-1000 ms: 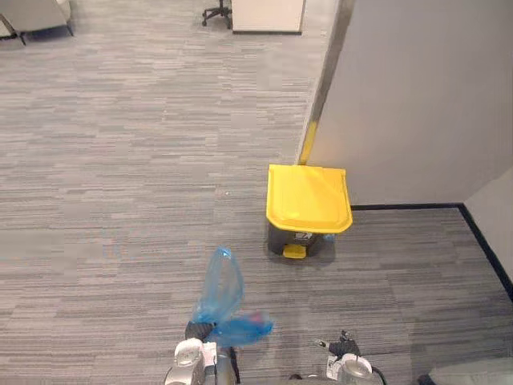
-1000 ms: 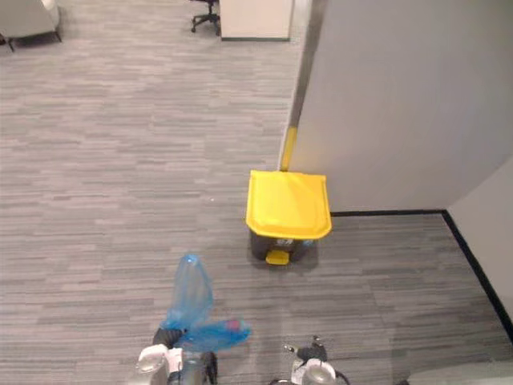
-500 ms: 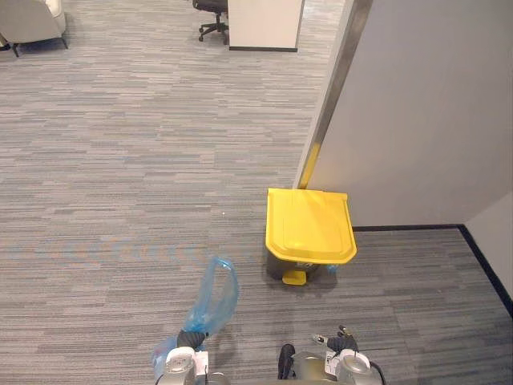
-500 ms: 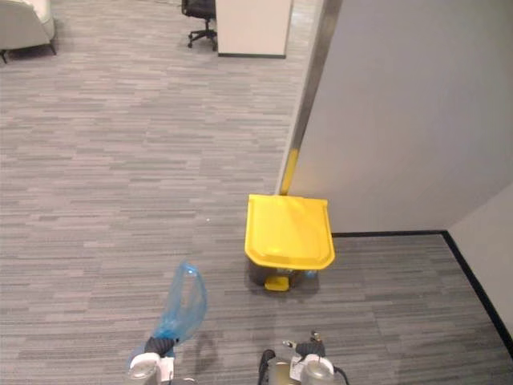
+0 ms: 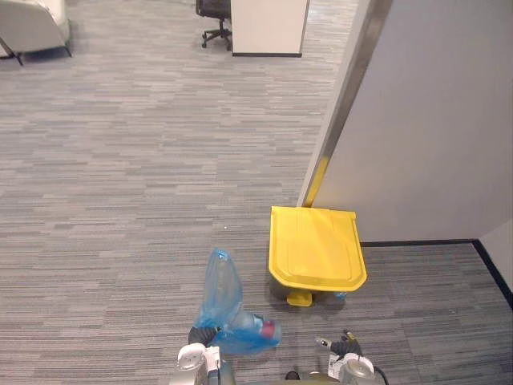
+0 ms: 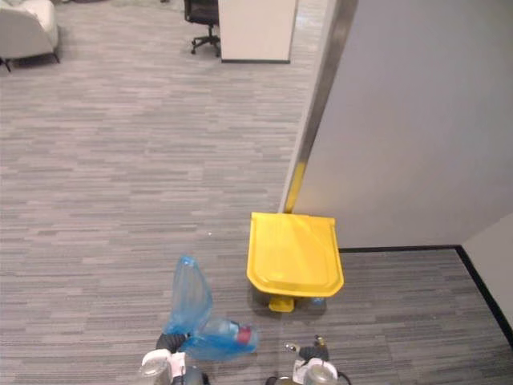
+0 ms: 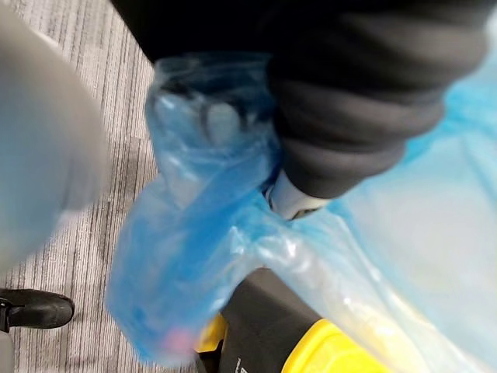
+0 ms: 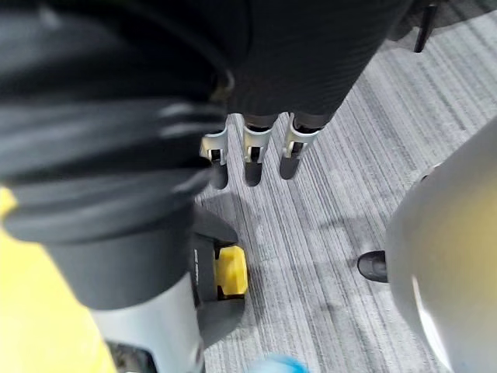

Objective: Gather rubbish on tea table into small bin, then transfer packed bag to large trash can.

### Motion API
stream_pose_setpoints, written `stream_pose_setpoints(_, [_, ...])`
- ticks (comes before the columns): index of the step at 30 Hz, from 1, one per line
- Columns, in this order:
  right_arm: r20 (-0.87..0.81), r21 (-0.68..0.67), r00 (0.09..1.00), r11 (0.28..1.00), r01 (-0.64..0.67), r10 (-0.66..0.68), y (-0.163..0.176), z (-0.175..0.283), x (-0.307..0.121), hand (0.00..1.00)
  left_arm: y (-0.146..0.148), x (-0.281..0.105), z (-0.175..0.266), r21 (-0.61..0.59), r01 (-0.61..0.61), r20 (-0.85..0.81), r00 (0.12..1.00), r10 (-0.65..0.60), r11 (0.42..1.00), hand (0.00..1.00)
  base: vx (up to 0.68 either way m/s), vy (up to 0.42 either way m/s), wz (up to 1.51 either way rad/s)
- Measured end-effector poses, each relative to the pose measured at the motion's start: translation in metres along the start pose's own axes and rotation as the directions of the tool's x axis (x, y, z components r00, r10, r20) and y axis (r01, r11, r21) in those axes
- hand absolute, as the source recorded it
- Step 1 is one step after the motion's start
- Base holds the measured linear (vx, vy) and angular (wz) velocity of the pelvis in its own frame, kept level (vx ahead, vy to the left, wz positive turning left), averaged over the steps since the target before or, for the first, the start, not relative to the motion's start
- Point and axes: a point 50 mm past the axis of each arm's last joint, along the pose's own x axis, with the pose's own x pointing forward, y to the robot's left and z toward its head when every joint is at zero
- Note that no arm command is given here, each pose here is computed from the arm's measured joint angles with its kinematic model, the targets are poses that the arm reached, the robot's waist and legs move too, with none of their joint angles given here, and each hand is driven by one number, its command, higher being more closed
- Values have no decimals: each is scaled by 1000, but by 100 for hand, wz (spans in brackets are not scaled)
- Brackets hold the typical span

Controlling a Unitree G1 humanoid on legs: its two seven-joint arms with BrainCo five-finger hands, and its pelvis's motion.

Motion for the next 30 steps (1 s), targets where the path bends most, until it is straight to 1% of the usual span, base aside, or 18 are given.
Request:
stream_pose_setpoints(2, [-6, 0, 1000, 1000, -5, 5, 1, -3, -1, 0, 3, -2, -10, 13, -3, -31, 1000, 4, 1000, 100, 78, 134, -40])
stream_pose_setpoints(6, [-20, -3, 1000, 1000, -5, 5, 0, -6, -1, 0, 10, -1, -9, 51, -12, -34, 999, 14, 999, 100, 22, 36, -25])
stream_pose_setpoints(13, [-45, 11, 999, 1000, 22, -21, -9, -9, 1, 0, 19, -3, -19, 68, -32, -72, 997, 37, 997, 100, -11, 21, -16])
stream_pose_setpoints(18, [3, 11, 1000, 1000, 19, -19, -9, 4, 3, 0, 26, -3, -18, 74, -48, -65, 996, 53, 996, 100, -84, 49, -5])
stream_pose_setpoints(19, [10, 4, 1000, 1000, 12, -12, -6, 5, 3, 0, 35, -5, -23, 84, -70, -81, 994, 77, 994, 100, -36, 24, 4])
stream_pose_setpoints(21, [16, 1, 1000, 1000, 8, -8, -5, 5, 3, 0, 37, -6, -25, 81, -77, -86, 993, 84, 994, 100, -4, 10, 11])
stream_pose_setpoints(25, [35, 16, 999, 1000, 22, -22, -8, 15, 5, 0, 31, -2, -16, 76, -67, -63, 995, 72, 995, 100, 200, -78, 14])
stream_pose_setpoints(28, [27, 19, 999, 999, 35, -36, -11, 12, 5, 0, 28, 2, -7, 75, -62, -39, 997, 65, 995, 100, 263, -181, 22])
stream_pose_setpoints(29, [33, 11, 998, 999, 53, -53, -18, 14, 6, 0, 19, 4, 0, 64, -46, -24, 999, 48, 997, 100, 403, -243, 5])
stream_pose_setpoints(30, [51, 17, 997, 998, 55, -56, -18, 21, 7, 0, 10, 6, 8, 53, -26, 3, 1000, 26, 998, 100, 399, -227, 2])
